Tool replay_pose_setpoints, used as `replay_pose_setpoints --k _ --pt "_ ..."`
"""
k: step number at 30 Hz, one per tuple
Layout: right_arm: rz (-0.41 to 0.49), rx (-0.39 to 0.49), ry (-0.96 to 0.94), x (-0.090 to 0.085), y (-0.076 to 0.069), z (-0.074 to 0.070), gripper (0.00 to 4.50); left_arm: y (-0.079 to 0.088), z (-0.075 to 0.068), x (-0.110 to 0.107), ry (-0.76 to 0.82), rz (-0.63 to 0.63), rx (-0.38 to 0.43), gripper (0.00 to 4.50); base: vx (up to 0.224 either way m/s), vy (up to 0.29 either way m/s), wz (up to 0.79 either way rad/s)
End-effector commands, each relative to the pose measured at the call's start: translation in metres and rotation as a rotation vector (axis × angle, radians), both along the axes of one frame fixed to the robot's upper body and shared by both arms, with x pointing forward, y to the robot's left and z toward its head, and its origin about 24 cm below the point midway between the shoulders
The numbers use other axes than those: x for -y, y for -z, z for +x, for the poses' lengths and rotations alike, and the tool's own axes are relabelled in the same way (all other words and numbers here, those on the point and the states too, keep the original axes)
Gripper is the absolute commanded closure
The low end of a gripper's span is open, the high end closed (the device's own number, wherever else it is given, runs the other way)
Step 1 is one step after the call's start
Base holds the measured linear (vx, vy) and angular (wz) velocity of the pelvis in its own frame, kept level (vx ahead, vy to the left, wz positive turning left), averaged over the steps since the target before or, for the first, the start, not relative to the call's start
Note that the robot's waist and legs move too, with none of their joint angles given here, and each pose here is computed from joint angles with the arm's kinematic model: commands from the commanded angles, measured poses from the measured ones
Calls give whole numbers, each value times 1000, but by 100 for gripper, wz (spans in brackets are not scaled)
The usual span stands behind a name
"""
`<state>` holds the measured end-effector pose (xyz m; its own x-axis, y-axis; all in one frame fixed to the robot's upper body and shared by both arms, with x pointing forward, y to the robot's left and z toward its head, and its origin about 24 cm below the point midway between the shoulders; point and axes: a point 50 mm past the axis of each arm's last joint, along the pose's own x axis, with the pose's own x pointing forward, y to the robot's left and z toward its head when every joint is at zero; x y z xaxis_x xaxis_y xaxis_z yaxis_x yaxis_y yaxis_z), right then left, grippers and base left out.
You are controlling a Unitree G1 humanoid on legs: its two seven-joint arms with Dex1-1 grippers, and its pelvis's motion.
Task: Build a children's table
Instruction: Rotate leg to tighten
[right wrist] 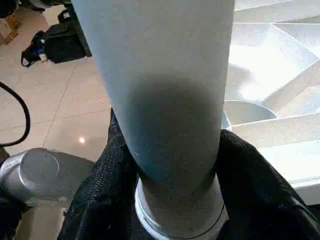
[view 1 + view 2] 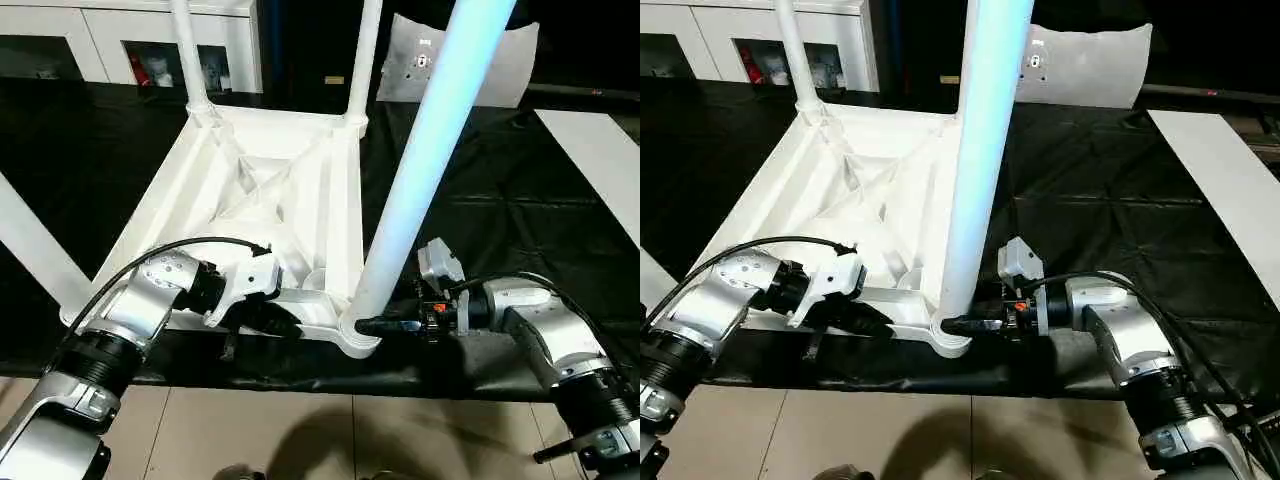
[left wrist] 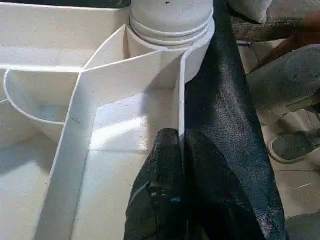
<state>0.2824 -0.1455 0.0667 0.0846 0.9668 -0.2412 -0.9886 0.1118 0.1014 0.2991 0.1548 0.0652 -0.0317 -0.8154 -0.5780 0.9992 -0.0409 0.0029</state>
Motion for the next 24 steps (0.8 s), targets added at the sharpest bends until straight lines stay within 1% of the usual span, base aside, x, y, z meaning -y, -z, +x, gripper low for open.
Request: replay_pose_setpoints --k 1,2,4,5,7,9,10,12,13,14,16,17,18,19,20,21,22,24 --pt "-19 -6 73 -12 10 -4 251 3 3 5 -91 2 -19 450 0 0 0" --pt "-35 6 176 -20 16 -3 253 2 6 11 -163 -23 -19 450 0 0 0" --pt "-40 9 208 -23 18 -2 254 1 8 13 -181 -31 -17 450 0 0 0" --pt "-45 15 309 -30 22 2 255 0 12 20 -225 -49 -5 450 0 0 0" --pt "-33 6 364 -36 23 4 257 -1 15 26 -257 -57 6 450 0 0 0" --pt "-25 -6 458 -46 25 9 257 -1 20 35 -310 -79 18 450 0 0 0" --pt "-21 -13 550 -57 26 14 257 -2 25 46 -369 -108 28 450 0 0 0" --pt "-18 -17 629 -66 26 18 258 -4 29 55 -418 -130 31 450 0 0 0" --pt "-18 -17 637 -67 26 18 258 -4 29 56 -422 -132 31 450 0 0 0" --pt "-19 -15 744 -75 25 25 259 -6 34 67 -479 -146 54 450 0 0 0" --pt "-36 -8 869 -83 23 33 259 -9 38 77 -519 -155 77 450 0 0 0" --pt "-20 -26 916 -86 22 35 259 -11 40 82 -532 -162 88 450 0 0 0" --pt "24 -50 927 -89 19 36 259 -12 40 86 -533 -165 94 450 0 0 0" --pt "38 -51 924 -90 17 36 224 -12 41 87 -532 -165 96 450 0 0 0" --pt "75 -49 918 -92 13 35 224 -13 41 89 -527 -163 106 450 0 0 0" --pt "91 -52 918 -91 12 35 187 -13 40 89 -521 -157 111 450 62 -4 1" --pt "94 -53 918 -90 12 35 187 -13 40 89 -520 -155 112 450 59 -5 1" --pt "105 -27 910 -77 12 35 179 -10 39 82 -515 -132 132 450 30 -3 1"
